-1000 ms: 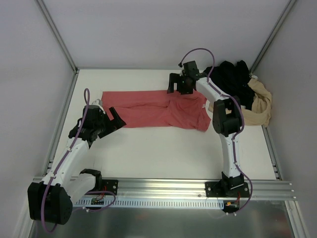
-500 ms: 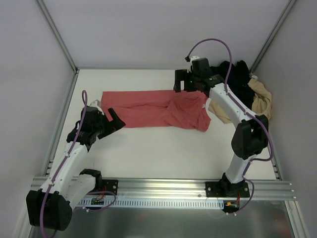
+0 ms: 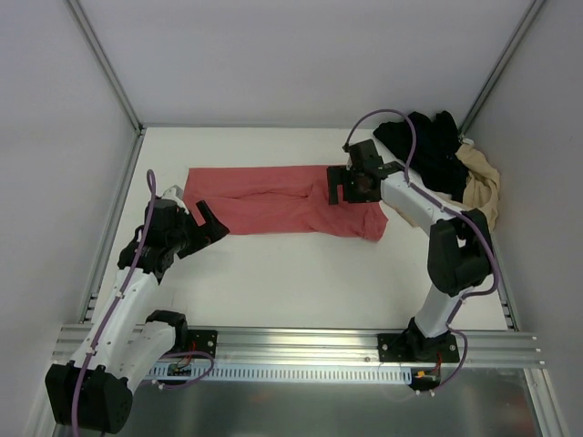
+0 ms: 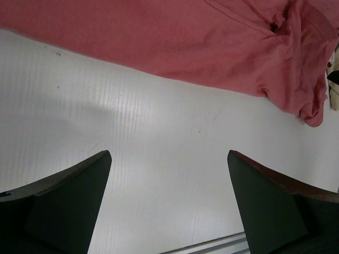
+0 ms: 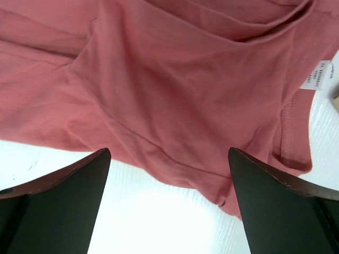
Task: Fold and stack the t-shirts
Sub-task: Fold the other side of the tshirt into a rectangle
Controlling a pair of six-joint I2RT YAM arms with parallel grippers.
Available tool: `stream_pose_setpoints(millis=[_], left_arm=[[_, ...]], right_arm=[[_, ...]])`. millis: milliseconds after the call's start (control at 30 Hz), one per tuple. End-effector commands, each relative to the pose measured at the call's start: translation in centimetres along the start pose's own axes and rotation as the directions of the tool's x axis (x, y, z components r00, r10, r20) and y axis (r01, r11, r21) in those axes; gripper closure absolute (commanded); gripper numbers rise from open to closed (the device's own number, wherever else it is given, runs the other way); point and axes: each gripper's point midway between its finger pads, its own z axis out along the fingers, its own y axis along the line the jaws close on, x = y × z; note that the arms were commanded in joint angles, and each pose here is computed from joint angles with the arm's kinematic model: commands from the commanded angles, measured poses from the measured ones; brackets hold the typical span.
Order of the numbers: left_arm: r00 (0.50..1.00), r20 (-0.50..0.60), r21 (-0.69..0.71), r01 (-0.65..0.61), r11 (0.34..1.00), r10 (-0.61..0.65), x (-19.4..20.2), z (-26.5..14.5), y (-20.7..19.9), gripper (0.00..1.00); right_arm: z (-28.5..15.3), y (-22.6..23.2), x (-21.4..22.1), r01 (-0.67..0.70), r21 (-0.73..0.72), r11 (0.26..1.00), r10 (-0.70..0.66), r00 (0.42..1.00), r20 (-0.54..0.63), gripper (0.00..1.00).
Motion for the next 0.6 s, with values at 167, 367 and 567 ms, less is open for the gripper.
stream_pose_setpoints(millis=[167, 367, 567], left_arm=[[1.0, 0.018, 0.025, -0.026, 0.999, 0.025, -0.7, -0.6, -1.0, 0.05], [0.999, 0.017, 0.01, -0.032, 0.999, 0.031, -0.7, -0.4, -0.7, 0.05], [0.999, 0.013, 0.005, -0.031, 1.0, 0.031, -0.7, -0.1, -0.5, 0.05]], right_arm=[[2.4, -1.3, -1.8, -0.059, 0.029, 0.998, 0.059, 0.998, 0.006, 0.01], [5.0, -1.3, -2.3, -0.06, 0.037, 0.998, 0.061, 0.998, -0.022, 0.0], [6.6, -1.1, -3.4, -0.06, 0.037, 0.998, 0.061, 0.998, -0.024, 0.0]])
